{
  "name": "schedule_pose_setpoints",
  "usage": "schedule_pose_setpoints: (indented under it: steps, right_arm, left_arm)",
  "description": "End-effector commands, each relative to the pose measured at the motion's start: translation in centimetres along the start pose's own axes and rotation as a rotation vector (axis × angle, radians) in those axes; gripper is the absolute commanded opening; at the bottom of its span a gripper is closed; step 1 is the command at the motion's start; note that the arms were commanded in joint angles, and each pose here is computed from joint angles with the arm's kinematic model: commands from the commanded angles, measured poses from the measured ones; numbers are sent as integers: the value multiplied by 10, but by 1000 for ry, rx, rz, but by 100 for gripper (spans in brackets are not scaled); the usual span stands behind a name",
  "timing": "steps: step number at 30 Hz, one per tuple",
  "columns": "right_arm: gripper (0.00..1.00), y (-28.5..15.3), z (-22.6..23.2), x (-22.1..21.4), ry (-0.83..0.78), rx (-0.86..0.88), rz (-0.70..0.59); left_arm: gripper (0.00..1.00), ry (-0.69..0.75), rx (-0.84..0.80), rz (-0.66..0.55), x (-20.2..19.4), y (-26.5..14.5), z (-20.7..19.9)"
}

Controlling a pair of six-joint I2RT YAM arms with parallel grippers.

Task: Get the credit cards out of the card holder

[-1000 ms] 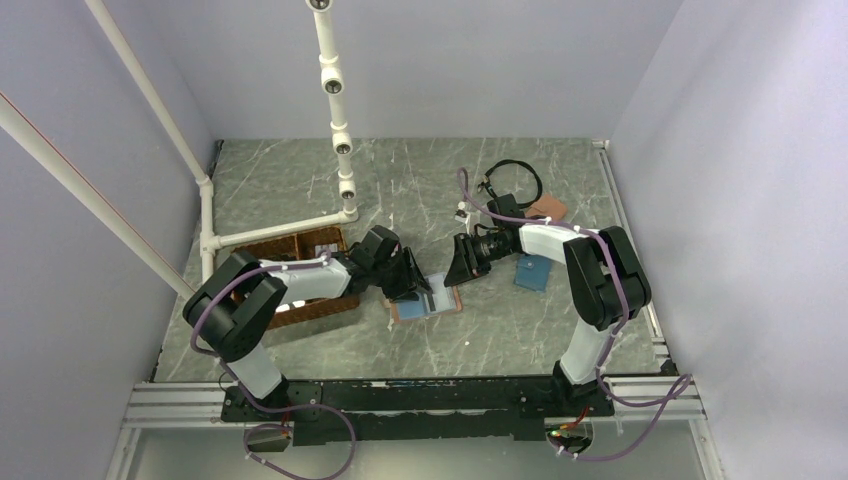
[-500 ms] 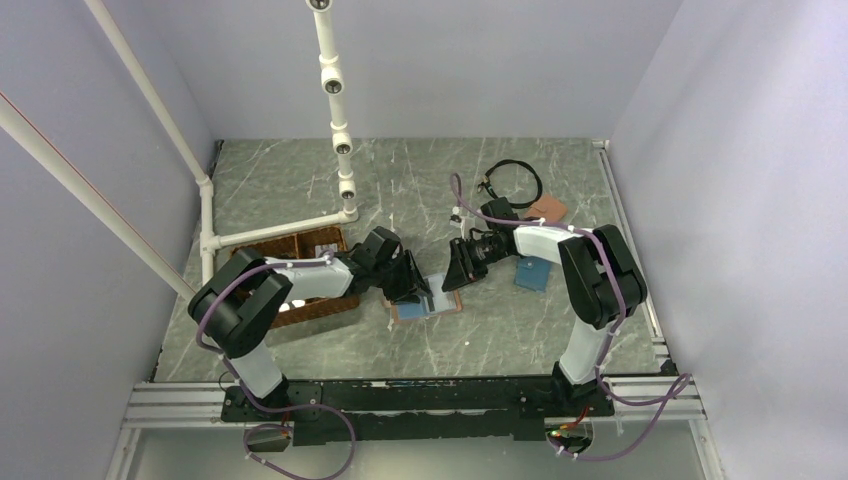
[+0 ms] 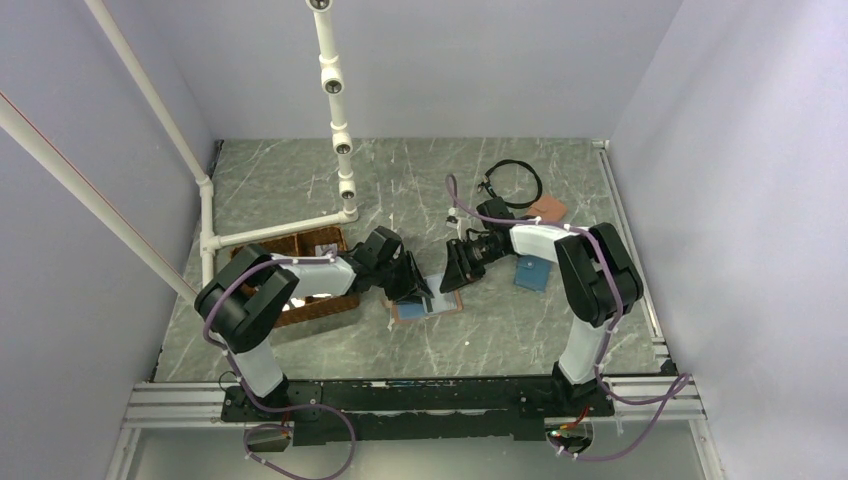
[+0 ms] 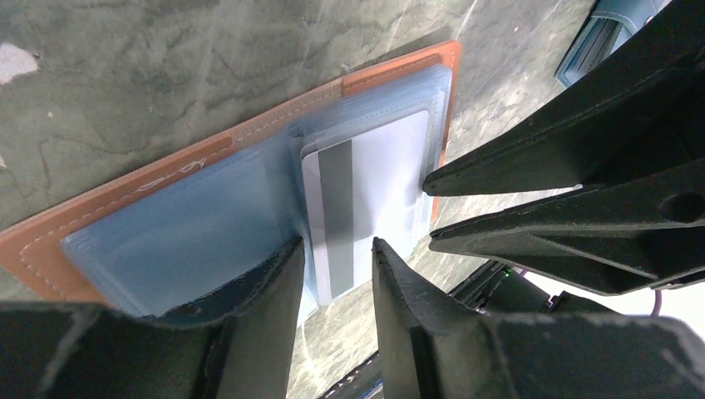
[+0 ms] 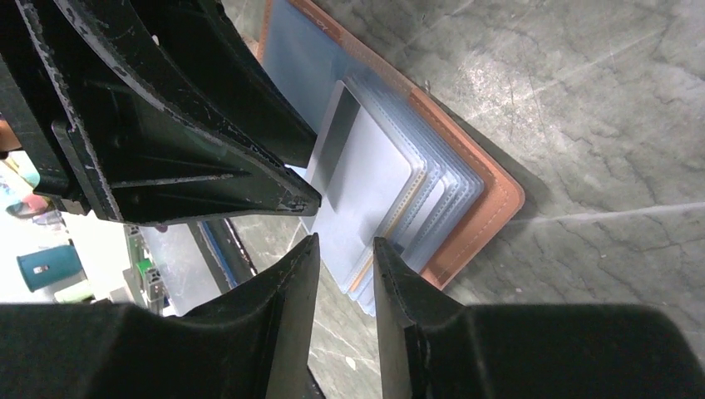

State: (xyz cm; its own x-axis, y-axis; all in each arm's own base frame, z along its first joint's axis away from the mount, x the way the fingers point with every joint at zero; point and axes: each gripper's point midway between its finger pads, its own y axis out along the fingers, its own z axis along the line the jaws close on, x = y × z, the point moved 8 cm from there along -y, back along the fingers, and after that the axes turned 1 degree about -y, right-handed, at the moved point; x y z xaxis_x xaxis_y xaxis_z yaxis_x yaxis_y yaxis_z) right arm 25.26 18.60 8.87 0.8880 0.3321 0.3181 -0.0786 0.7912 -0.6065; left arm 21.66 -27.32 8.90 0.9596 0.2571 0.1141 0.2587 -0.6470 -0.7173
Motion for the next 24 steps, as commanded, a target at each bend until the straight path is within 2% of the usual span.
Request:
schedule_pose_setpoints:
  steps: [1,4,8,12,19,24]
  right_arm:
    - [34,9,-7,1,-9,-69,40]
    - [32,12,-14,-1,-5,-131,64]
    - [22,14,-23,-3,11,-215,95]
    - [18,19,-27,-6,19,-234,131]
    - [16,29,-23,-9,5,-217,174]
    - [16,34,-19,-11,3,-189,197]
  left_arm:
    - [41,9,-13,19,1,6,-4]
    - [41,-4,-7,21,1,6,-2]
    - [45,-24,-10,18,1,5,0]
    - [46,-74,-72,2,4,2,2]
    - [44,-145,-120,-9,6,0,8]
    - [36,-160,-106,-9,7,0,10]
